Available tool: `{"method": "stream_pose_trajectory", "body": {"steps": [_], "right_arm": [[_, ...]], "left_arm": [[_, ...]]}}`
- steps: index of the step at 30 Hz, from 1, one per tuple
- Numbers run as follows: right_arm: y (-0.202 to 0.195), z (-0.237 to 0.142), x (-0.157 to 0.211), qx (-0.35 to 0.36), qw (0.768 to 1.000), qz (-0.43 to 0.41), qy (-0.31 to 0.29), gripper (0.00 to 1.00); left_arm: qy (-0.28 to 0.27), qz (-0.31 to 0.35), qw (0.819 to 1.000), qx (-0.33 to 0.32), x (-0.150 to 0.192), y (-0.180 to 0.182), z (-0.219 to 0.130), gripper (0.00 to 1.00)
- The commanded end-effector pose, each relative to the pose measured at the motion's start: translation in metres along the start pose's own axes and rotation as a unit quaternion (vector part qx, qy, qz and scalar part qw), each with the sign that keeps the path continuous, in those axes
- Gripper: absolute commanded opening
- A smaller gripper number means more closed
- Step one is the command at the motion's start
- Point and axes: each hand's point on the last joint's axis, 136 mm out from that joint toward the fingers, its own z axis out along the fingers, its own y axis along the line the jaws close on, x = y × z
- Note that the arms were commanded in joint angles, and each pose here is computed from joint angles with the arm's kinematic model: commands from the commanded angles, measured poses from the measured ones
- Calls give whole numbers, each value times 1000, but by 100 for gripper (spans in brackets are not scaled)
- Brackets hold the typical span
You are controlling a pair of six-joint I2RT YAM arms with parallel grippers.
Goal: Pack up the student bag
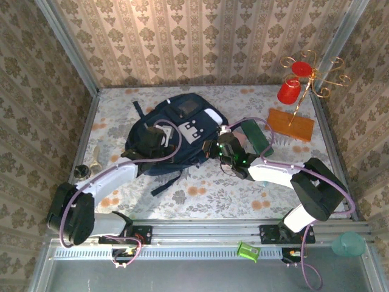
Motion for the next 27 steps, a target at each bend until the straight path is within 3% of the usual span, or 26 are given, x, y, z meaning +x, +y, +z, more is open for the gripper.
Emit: {"method": "stream_pose_trajectory", "body": {"steps": [1,2,4,8,11,15,18,23,27], "right_arm": [[12,4,0,-11,999,-30,12,0],[15,7,3,-17,999,-35,20,0],[24,11,10,-31,998,-48,35,0],[48,18,26,-74,992,-75,64,7],[67,29,40,-94,987,-92,92,16],[72,47,51,-56,988,-90,116,31],[69,57,49,-35,991,-63,112,41],[46,66,44,58,993,-27,97,49],[31,64,43,90,993,-6,79,54]], "left_arm": [[-38,9,998,52,-24,-25,5,0],[-32,14,998,46,-23,-23,7,5],[-14,25,999,23,-18,-15,5,32],[-4,1,999,-37,4,15,-14,48],[12,-66,994,-86,32,51,-28,51],[48,-136,984,-107,65,82,-30,51],[52,-157,981,-100,76,89,-27,49],[70,-170,979,-87,88,91,-23,43],[78,-181,977,-81,102,90,-21,41]]}}
